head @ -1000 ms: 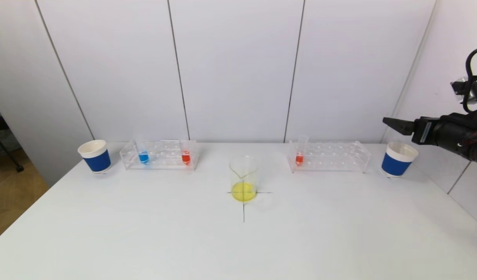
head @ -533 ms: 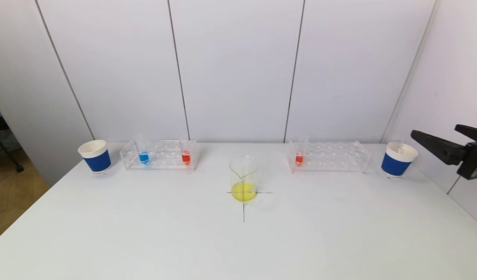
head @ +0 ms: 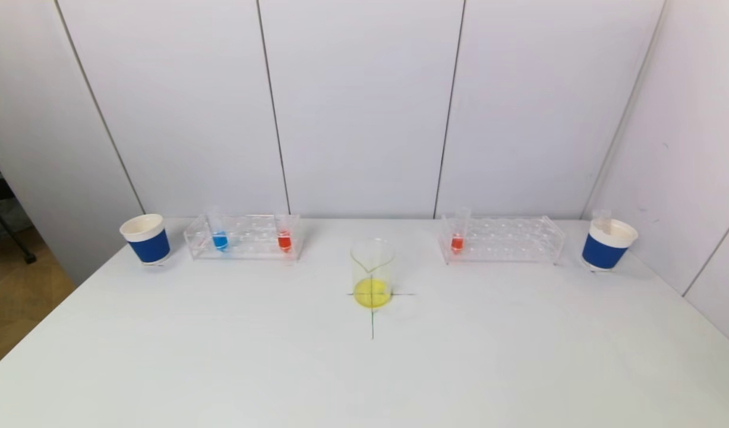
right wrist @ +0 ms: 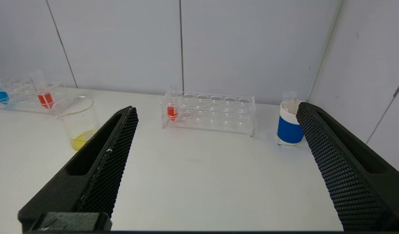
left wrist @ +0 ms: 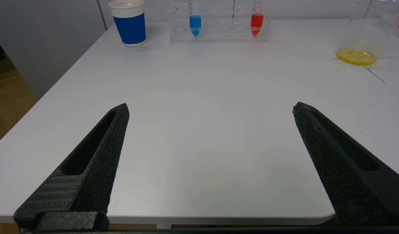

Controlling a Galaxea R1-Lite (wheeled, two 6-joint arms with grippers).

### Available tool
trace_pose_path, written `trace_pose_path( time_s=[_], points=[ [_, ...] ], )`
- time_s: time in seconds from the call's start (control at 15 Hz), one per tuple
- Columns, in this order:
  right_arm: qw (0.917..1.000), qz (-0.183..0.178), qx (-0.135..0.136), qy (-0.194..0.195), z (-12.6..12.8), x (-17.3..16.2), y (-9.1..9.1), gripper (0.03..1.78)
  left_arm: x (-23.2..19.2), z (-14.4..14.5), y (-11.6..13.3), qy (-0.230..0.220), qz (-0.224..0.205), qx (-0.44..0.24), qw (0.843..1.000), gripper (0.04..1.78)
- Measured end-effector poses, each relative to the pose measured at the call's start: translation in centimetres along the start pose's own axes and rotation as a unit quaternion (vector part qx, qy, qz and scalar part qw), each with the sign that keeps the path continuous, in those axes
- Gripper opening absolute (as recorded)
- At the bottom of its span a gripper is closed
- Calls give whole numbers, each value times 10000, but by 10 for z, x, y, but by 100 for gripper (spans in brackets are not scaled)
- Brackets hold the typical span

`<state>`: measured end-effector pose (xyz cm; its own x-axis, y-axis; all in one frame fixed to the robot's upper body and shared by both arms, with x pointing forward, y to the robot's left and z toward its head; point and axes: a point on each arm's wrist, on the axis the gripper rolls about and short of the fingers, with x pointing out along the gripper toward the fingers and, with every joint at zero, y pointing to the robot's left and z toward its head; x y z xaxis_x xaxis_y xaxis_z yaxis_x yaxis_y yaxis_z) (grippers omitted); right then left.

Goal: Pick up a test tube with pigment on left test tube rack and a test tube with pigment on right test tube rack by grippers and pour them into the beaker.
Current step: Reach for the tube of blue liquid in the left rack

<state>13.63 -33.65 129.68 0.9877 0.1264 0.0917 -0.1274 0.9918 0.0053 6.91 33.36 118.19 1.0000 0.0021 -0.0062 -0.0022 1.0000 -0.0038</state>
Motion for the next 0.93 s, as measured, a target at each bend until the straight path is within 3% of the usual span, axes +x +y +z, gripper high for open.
trace_pose_path(
  time_s=[0.33,0.67,0.93],
  points=[
    [9991,38,423,83,-6,-51,13,177,0,0,0,0,0,0,10000,176],
    [9984,220,398,-343,13,-65,17,177,0,0,0,-2,4,1,10000,176],
    [9955,581,566,-490,20,-74,18,177,0,0,0,-2,0,-2,10000,176]
  ],
)
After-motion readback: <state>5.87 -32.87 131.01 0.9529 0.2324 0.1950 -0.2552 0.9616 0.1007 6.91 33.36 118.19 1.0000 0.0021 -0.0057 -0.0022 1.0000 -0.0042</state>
